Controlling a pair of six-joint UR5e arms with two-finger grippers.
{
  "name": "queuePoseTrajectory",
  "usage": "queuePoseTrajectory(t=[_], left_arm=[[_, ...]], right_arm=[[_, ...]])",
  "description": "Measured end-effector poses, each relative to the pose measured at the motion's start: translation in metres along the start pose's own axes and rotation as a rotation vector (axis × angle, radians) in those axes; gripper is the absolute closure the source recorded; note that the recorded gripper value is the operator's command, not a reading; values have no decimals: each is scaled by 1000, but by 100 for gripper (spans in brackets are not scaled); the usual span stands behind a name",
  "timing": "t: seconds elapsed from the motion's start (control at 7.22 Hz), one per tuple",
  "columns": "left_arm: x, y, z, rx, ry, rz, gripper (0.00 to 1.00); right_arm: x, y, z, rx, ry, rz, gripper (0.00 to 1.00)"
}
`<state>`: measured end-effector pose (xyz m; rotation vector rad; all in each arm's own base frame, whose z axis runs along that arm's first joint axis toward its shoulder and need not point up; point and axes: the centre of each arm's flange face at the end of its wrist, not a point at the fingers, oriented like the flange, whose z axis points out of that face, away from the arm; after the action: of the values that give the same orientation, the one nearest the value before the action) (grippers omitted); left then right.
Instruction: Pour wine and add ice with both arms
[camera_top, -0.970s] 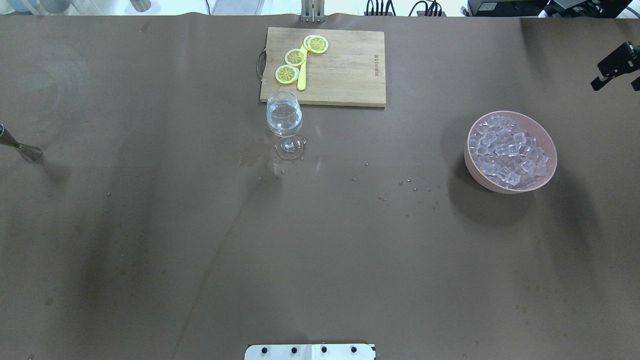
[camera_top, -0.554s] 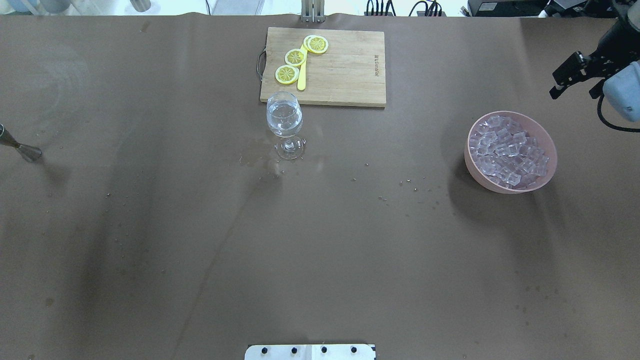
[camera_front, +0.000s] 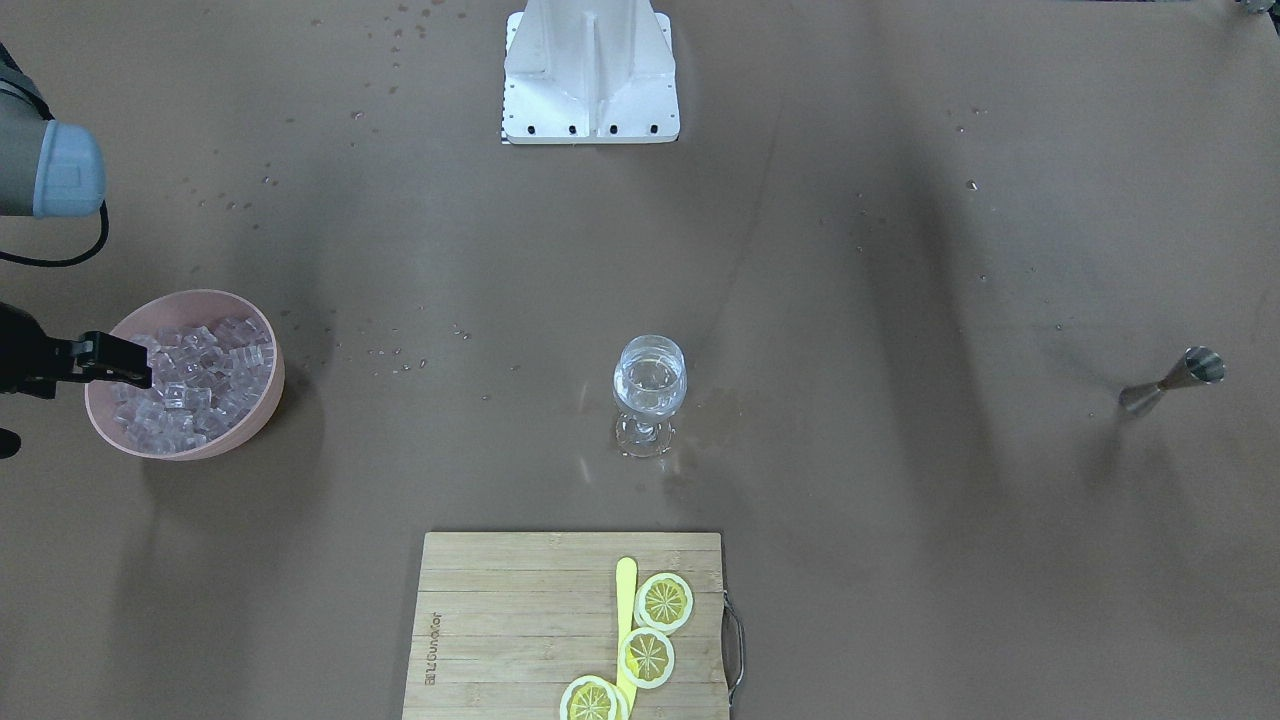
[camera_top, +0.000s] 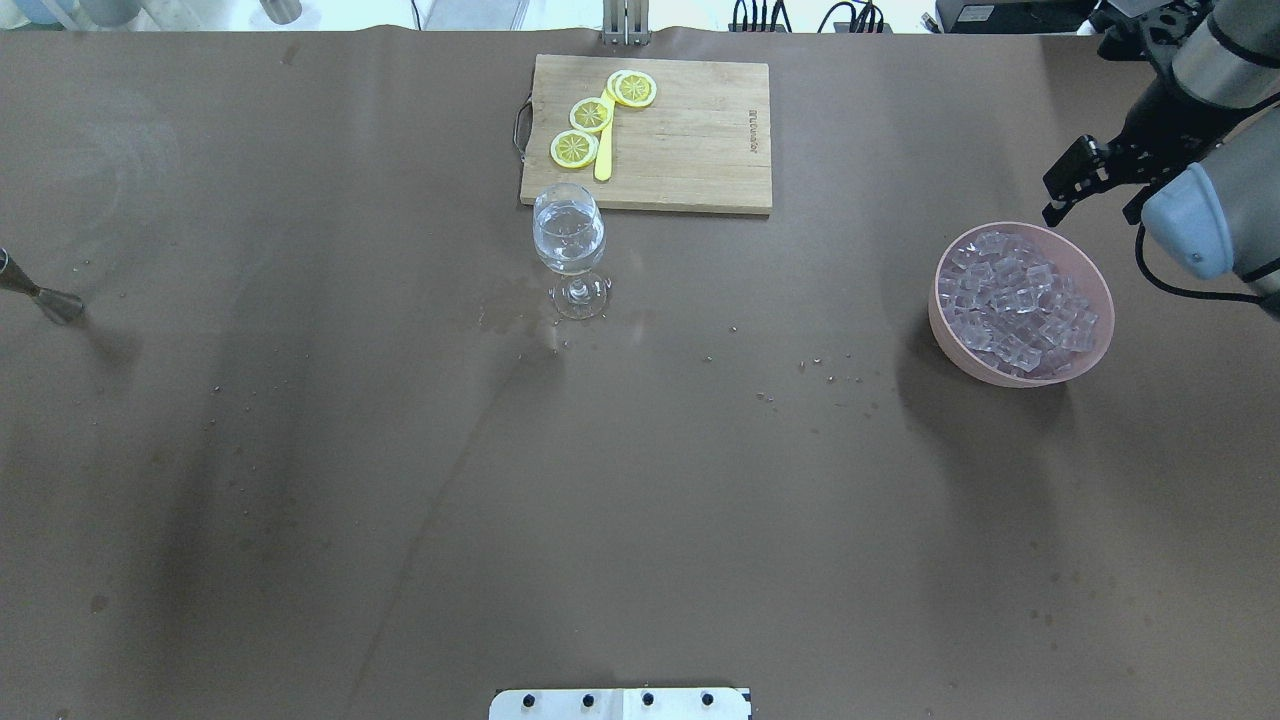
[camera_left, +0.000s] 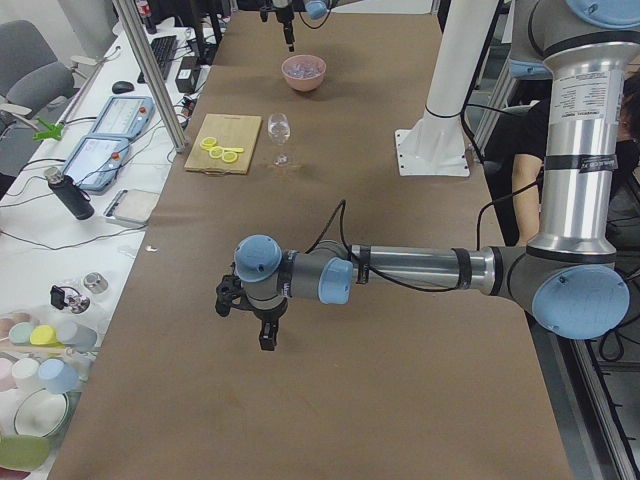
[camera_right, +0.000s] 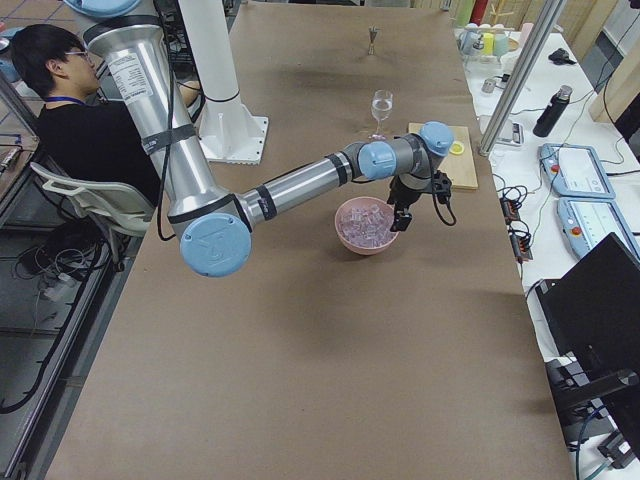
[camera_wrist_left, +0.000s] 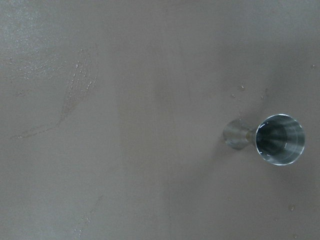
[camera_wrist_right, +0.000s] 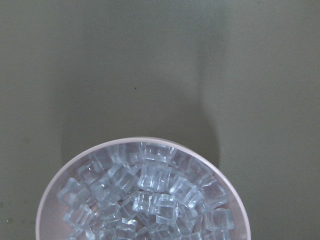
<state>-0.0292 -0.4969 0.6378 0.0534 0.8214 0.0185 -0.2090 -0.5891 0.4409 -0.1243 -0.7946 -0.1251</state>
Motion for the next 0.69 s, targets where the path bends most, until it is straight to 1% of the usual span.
queuePoseTrajectory(t=[0.14, 0.28, 0.42, 0.55, 0.69], left_arm=[[0, 2, -5, 11, -1, -2, 2], [1, 6, -12, 34, 1, -25, 2], [6, 6, -19, 82, 8, -72, 2], [10, 7, -23, 146, 24, -115, 2], [11, 13, -24, 196, 37, -133, 2]], right_arm=[[-2, 5, 11, -13, 14, 8, 0], [-4, 9, 22, -24, 28, 17, 0], [-8, 13, 35, -38, 43, 26, 0], [-13, 17, 47, -50, 60, 32, 6], [-16, 19, 56, -57, 73, 32, 12]])
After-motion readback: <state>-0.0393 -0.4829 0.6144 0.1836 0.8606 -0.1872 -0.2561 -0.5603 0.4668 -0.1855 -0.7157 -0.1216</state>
